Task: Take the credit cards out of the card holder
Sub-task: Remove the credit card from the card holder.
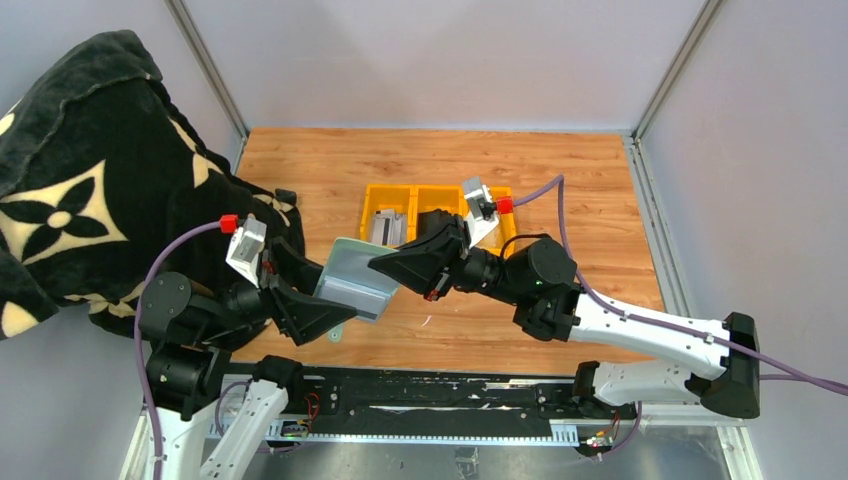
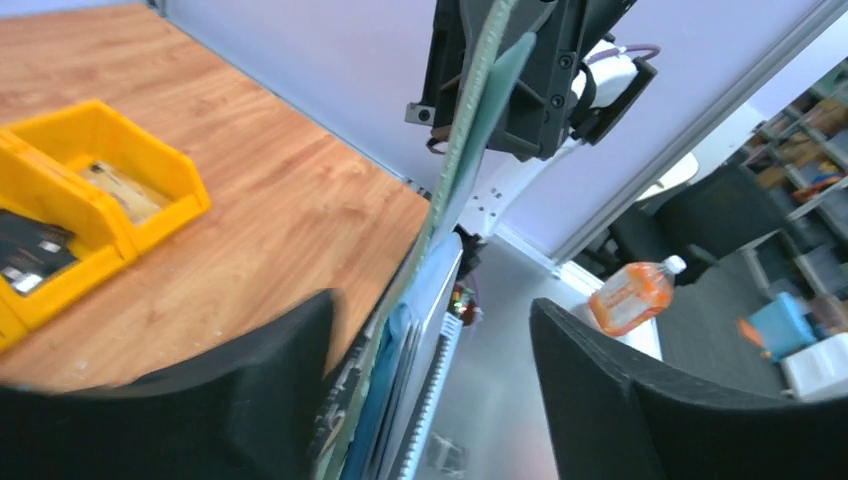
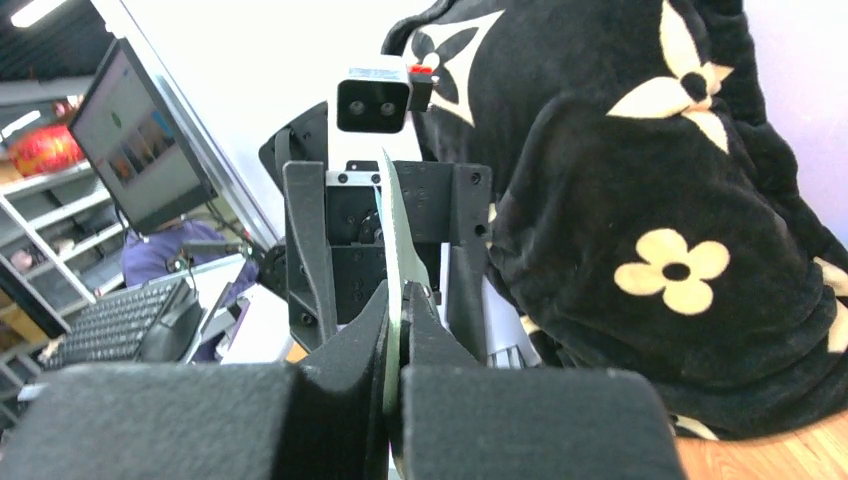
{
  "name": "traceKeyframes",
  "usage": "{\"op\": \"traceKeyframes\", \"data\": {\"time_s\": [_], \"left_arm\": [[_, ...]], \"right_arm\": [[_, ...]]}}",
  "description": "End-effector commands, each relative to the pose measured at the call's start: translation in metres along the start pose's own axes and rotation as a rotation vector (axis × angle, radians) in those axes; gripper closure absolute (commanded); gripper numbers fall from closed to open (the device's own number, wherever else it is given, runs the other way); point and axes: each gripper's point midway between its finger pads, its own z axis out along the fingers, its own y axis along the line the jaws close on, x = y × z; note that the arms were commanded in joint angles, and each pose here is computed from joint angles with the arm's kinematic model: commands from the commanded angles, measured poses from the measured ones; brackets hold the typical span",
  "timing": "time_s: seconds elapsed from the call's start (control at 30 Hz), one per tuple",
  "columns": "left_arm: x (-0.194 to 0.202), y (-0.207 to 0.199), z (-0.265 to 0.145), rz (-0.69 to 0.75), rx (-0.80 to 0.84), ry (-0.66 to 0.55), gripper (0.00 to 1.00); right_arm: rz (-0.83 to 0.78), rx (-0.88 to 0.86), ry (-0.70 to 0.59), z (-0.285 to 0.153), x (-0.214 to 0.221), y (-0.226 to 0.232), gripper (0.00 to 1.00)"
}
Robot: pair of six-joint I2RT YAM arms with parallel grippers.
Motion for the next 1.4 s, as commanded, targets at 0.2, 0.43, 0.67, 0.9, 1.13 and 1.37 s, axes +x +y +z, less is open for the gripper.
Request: {"op": "traceKeyframes", "data": {"time_s": [0.2,0.43,0.67,0.9,1.13,1.37], "left_arm": [[0.014,0.037,-0.001,0.092,-0.137,0.097,0.93],[0.030,0.056,-0.006,0.189,-0.151,0.291,1.00],[0.030,0.059,-0.004,0.195,-0.122,0.353,1.00],[0.031,0.057,-0.009,0.248,-0.114,0.392,1.00],[0.042,0.040,-0.009,0.220,-0.011,0.385,0.18],[0.046,0.023,-0.011,0.213,0.072,0.369,0.20]], "right_arm": [[-0.078,0.063,0.008,-0.004,-0.001,-0.012,0.80],[-0.285,0.074,0.605,-0.014,0.068,-0.039,0.51],[-0.387,0.079,0.771,-0.018,0.080,-0.054,0.54],[-0.468,0.116,0.796,-0.022,0.067,-0.061,0.96],[-0.279,0.072,0.533,-0.003,0.032,-0.036,1.00],[-0.080,0.025,0.200,-0.011,-0.004,-0.015,1.00]]}}
